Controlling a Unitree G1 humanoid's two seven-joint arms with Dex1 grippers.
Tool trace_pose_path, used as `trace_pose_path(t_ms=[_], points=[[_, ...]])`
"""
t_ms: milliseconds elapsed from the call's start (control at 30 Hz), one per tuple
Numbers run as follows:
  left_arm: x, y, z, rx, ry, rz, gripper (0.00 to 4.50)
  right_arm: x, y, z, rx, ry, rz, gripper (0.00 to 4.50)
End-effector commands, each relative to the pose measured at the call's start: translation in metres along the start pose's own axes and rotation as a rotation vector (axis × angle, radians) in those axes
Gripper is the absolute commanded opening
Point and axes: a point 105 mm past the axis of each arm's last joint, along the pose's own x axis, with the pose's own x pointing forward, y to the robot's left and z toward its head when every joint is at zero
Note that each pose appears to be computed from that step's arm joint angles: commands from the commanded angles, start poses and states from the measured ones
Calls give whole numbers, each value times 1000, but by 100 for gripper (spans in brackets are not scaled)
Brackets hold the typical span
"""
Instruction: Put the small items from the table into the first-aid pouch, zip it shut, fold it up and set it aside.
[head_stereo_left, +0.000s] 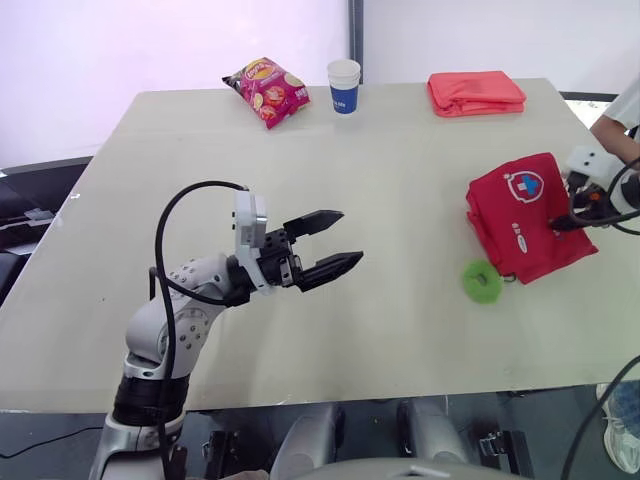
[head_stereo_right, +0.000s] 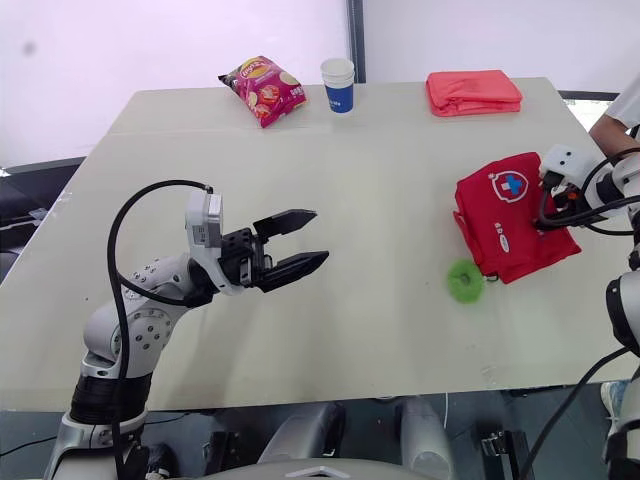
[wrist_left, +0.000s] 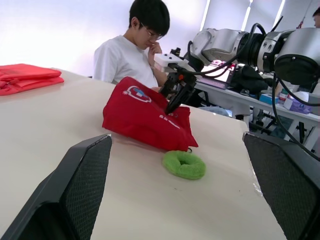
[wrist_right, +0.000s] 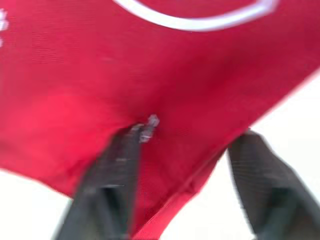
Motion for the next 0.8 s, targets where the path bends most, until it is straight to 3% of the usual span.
trace_pose_path(t_ms=[33, 200, 333, 400, 500, 667, 800], points=[[0, -7, 8, 38, -28, -37, 450, -37, -12, -1, -19, -65, -101, 445], [0, -6, 6, 36, -33, -48, 450, -88, -11, 13, -70, -257, -369, 445], [-3, 4, 4, 7, -40, 0, 450, -131, 16, 77, -103, -765, -562, 445], [-4, 15, 5, 4, -47, 70, 450, -133, 41, 103, -76, -972, -540, 445], [-11, 38, 8, 38, -53, 234, 450, -125, 72, 130, -48, -1168, -503, 445], [-30, 46, 14, 21, -33, 326, 450, -73, 132, 147, -69, -1235, -250, 445], [-59, 40, 5, 52, 75, 385, 450, -38, 169, 119, -122, -1161, -23, 445]])
